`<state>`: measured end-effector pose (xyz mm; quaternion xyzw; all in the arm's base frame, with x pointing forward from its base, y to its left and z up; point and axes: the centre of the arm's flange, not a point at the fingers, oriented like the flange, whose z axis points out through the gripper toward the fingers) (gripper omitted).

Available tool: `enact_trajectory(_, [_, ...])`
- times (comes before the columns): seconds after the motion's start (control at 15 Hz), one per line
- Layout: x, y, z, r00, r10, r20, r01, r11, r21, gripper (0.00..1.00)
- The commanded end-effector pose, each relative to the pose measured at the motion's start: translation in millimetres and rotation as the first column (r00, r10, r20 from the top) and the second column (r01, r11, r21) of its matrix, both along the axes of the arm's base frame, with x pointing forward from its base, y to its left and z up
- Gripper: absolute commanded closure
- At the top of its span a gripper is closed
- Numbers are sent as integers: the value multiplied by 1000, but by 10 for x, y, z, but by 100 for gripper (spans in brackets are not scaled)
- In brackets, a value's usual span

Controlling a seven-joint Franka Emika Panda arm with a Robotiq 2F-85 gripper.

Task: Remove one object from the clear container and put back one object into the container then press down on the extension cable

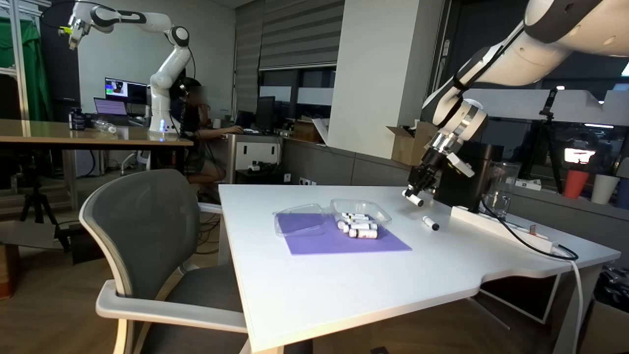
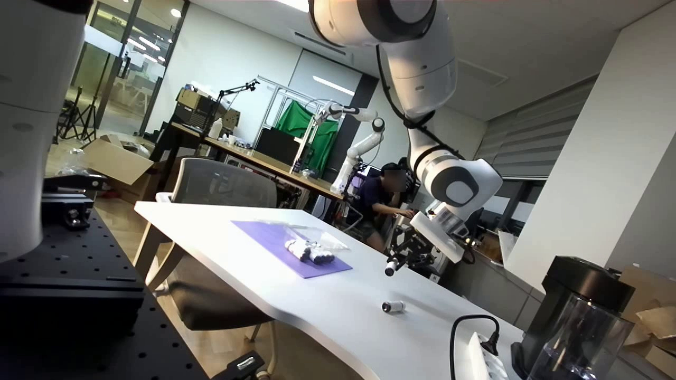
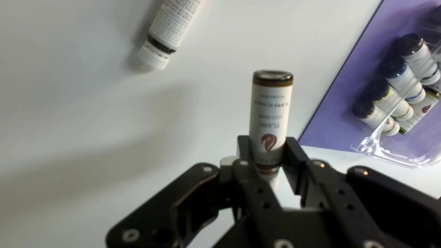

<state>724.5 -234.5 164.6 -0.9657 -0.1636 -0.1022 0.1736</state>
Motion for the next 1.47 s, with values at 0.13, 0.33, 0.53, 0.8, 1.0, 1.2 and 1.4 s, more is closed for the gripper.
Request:
enact_trajectory(0.13, [116,-13,-216,966,-254,-55,259,960,108,93])
enact_trajectory(0.33, [90,-58,-246,925,-371,-78,379,913,149,93])
enact_trajectory(0.53, [49,-200,-273,870,-485,-87,492,851,184,93])
enact_trajectory(0.8, [-18,-293,-328,851,-518,-82,524,830,191,93])
enact_trajectory(1.0, [-38,-307,-378,851,-518,-83,524,831,188,73])
enact_trajectory(1.2, [-30,-282,-380,853,-515,-83,521,832,188,73])
enact_trajectory(1.4, [-30,-282,-380,853,-515,-83,521,832,188,93])
